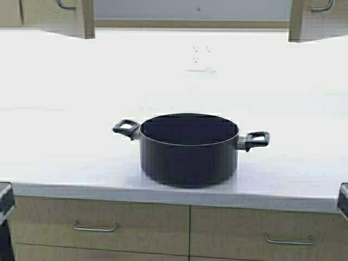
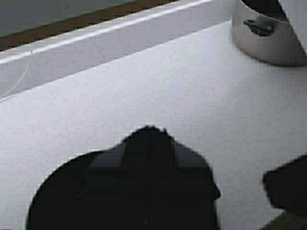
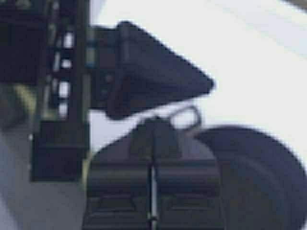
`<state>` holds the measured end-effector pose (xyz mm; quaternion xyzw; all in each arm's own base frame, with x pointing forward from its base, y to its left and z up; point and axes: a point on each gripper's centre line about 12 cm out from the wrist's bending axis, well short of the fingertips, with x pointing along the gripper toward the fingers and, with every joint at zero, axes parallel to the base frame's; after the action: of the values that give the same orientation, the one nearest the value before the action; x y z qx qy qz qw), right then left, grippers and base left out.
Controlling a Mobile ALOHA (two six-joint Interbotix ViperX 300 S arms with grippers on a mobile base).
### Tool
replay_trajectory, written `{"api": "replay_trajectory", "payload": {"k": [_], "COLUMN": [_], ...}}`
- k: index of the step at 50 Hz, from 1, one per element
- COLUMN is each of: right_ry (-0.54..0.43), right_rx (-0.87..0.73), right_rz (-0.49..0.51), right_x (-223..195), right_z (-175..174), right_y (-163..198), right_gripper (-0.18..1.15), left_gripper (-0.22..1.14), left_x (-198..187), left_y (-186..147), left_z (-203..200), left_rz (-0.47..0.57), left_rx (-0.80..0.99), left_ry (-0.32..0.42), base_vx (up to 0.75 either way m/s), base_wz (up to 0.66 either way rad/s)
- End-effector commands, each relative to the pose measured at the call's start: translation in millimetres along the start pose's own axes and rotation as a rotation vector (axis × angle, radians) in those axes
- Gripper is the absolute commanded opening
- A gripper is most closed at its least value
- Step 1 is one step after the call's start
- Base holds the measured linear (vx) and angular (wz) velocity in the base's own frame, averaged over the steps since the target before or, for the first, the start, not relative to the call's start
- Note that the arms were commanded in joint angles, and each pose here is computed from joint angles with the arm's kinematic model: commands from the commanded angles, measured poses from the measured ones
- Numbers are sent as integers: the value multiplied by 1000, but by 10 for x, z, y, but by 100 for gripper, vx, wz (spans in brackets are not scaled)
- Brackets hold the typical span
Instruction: Open the cabinet, put the pot inside, then close it
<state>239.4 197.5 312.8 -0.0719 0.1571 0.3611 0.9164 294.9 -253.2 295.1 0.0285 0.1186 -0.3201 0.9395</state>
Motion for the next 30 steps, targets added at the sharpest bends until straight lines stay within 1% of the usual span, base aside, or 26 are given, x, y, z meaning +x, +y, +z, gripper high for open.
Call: {"api": "replay_trajectory", "payload": {"k": [1,8,17,30], "right_ry": [5,42,61,38], "right_rx": [28,53,85,80], "right_rz": [-72,-131,-207,-230], "right_x": [79,65,-69,-287], "right_z": [7,-149,-306,-347], "right_y": [-238,-432,-652,-655], "right_gripper": [6,6,6,6], "left_gripper": [3,3,3,3], "left_x": [127,116,-50,-392], "left_y": [229,447,654,687], "left_z": [123,-12,-200,-297], "left_rz": [65,119,174,198], "left_rx": [-20,-31,-48,-48], "left_ry": [-37,-5,31,14], "base_vx": [0,0,0,0], "base_wz": [0,0,0,0]}}
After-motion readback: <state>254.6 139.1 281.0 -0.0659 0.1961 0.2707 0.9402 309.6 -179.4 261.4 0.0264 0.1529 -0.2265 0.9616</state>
